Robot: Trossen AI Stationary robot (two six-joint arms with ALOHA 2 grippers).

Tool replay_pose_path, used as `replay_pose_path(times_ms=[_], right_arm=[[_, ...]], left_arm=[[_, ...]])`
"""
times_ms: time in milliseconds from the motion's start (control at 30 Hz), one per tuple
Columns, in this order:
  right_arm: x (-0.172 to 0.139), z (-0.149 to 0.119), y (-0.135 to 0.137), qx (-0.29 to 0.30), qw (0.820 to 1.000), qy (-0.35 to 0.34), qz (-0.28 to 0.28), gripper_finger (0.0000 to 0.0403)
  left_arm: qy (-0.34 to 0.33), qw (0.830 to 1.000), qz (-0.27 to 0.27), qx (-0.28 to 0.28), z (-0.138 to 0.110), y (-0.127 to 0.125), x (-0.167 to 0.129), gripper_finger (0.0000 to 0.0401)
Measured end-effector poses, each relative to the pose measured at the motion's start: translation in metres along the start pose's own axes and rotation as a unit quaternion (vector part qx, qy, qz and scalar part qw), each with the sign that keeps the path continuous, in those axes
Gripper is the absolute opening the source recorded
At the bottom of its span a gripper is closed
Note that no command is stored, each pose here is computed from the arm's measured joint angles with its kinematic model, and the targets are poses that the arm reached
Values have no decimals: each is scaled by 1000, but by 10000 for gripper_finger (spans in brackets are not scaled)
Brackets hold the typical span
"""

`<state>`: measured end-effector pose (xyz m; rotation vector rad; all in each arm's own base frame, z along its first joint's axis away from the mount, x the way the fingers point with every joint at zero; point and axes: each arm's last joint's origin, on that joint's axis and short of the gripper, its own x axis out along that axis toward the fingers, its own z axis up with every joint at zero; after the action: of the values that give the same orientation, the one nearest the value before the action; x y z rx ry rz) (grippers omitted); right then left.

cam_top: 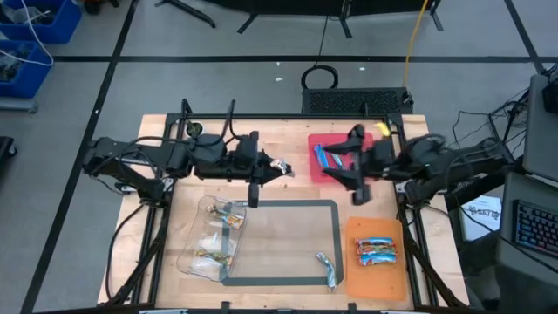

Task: Pick and place Granola Bars by type
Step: Put the yellow granola bar into the transparent bin

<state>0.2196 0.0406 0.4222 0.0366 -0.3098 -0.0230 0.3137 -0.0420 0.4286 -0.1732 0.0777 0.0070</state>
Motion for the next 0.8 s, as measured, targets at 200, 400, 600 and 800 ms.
replay_pose_path(times_ms=[200, 400, 600, 800], right_arm=[[-20, 10, -4, 4, 1000, 26, 1, 234], [-27, 7, -6, -4, 998, 65, 0, 220], [-28, -1, -6, 1, 995, 103, 0, 215], [-29, -5, -6, -1, 992, 123, 0, 215]], left_arm=[[124, 992, 20, -7, -19, -2, -16, 23], [271, 962, 21, -14, -48, -9, -28, 23], [380, 924, 23, -18, -67, -16, -43, 22], [471, 882, 11, -4, -82, -29, -61, 22]])
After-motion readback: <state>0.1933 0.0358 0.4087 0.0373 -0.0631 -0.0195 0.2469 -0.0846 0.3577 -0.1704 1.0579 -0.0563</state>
